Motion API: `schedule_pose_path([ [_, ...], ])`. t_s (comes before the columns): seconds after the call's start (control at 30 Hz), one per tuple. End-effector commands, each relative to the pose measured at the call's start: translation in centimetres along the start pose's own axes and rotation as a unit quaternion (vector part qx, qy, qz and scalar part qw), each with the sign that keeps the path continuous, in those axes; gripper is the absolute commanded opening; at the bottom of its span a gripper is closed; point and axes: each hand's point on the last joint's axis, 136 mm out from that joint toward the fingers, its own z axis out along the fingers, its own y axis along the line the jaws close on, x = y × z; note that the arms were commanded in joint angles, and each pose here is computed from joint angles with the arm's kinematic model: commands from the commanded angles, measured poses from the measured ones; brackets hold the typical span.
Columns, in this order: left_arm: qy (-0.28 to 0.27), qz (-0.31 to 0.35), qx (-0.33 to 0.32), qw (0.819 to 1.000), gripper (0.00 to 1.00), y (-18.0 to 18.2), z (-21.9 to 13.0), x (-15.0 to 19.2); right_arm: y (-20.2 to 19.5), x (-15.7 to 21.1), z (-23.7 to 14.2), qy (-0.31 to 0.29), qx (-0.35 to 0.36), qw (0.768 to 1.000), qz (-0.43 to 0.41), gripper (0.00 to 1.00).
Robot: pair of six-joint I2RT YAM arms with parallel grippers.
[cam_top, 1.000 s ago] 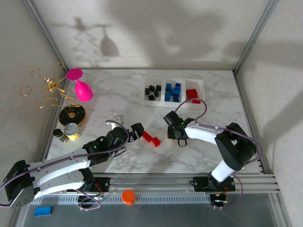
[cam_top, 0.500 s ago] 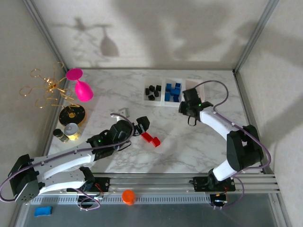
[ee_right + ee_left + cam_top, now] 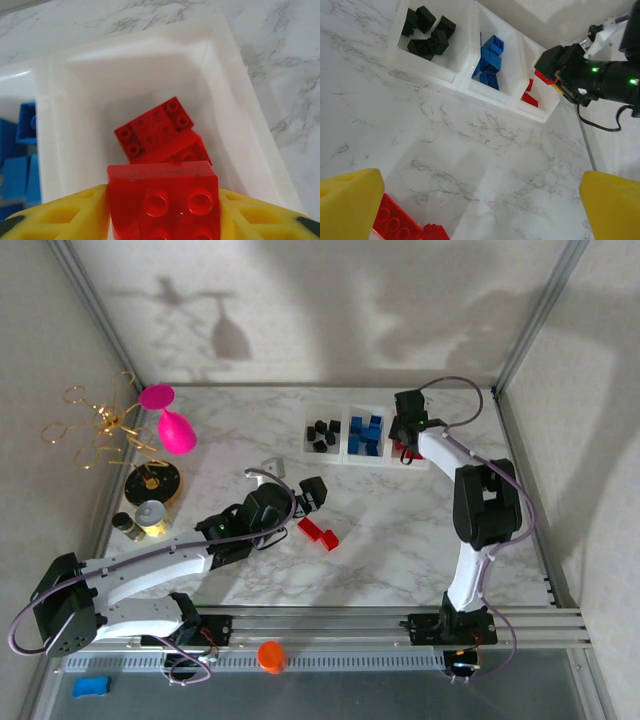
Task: Sort the legos into containers by color
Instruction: Place the lego in the container, then pick up the lego from the bottom-center of the table.
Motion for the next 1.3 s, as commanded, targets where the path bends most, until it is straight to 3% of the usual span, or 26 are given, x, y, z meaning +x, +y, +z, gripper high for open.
schedule_pose_path([
  [0.0, -0.014, -0.002, 0.007, 1.000, 1.00, -0.7, 0.1, -1.2, -0.5, -2.2, 0.1, -0.021, 0.016, 1.000, -0.005, 0.56],
  [0.23, -0.018, -0.009, 0.007, 1.000, 1.00, -0.3, -0.2, -1.3, -0.2, -2.9, -2.4, -0.030, -0.006, 1.000, 0.004, 0.65],
  [0.43, -0.022, -0.013, 0.009, 1.000, 0.99, 0.1, -1.1, -1.5, 1.8, -0.1, -6.7, -0.016, -0.064, 0.998, -0.005, 0.69],
  [0.63, -0.026, -0.019, -0.007, 0.999, 1.00, 1.8, -2.3, -1.5, 4.6, 7.1, -9.8, 0.038, -0.124, 0.990, -0.063, 0.70],
  [0.9, -0.040, -0.021, -0.035, 0.998, 1.00, 4.5, -4.3, -1.6, 8.3, 17.2, -14.5, 0.112, -0.220, 0.955, -0.165, 0.74],
  [1.27, -0.034, -0.027, -0.069, 0.997, 1.00, 7.5, -5.2, -0.5, 10.4, 26.5, -19.1, 0.146, -0.291, 0.909, -0.259, 0.77],
])
